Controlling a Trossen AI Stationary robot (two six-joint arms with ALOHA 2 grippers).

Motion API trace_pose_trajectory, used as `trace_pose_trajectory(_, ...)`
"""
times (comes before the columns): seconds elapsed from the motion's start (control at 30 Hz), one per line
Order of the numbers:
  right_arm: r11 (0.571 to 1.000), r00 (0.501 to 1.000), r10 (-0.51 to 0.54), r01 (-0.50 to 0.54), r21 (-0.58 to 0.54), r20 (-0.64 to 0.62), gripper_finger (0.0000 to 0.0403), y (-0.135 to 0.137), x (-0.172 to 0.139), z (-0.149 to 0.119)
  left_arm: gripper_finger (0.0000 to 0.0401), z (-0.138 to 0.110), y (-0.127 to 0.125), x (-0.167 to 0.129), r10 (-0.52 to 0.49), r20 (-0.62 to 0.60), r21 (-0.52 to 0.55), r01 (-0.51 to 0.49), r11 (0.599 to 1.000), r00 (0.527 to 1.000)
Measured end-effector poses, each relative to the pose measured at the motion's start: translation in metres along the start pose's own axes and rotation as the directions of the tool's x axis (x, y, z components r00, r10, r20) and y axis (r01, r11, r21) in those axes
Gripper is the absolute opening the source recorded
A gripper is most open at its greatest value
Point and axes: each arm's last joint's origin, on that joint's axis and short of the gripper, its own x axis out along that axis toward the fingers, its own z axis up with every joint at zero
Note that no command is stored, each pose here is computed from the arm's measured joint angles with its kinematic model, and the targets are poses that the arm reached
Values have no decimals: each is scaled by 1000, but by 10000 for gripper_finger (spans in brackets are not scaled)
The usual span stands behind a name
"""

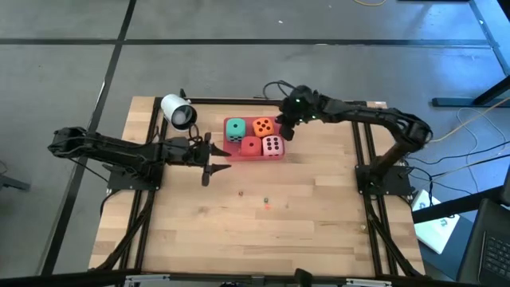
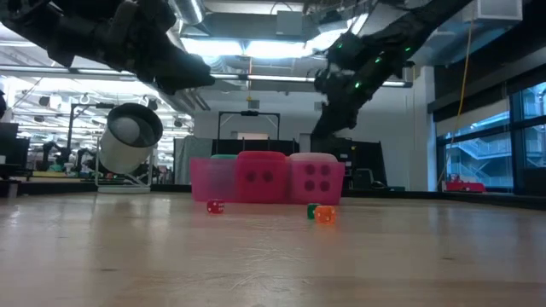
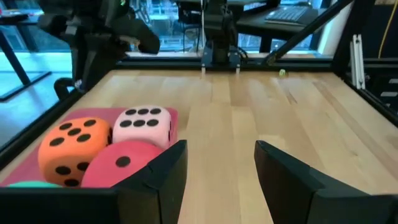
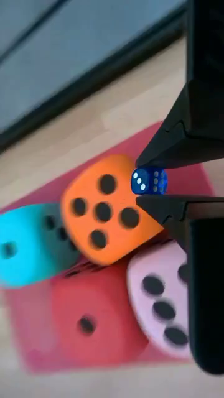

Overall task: Pick & Place Dice
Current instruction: Put the small blue dice into the pink bin

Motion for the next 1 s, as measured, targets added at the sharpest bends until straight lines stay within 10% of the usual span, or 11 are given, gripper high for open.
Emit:
trace_pose_trajectory(0.47, 995, 959, -84, 66, -73, -270, 52, -10, 39, 1, 182, -3, 0, 0, 3, -29, 31, -2, 1000, 1000)
trace_pose_trajectory(1.0, 997, 952, -34, 9, -83, -303, 52, -9, 48, -3, 182, -3, 0, 0, 3, -29, 38, -2, 999, 1000)
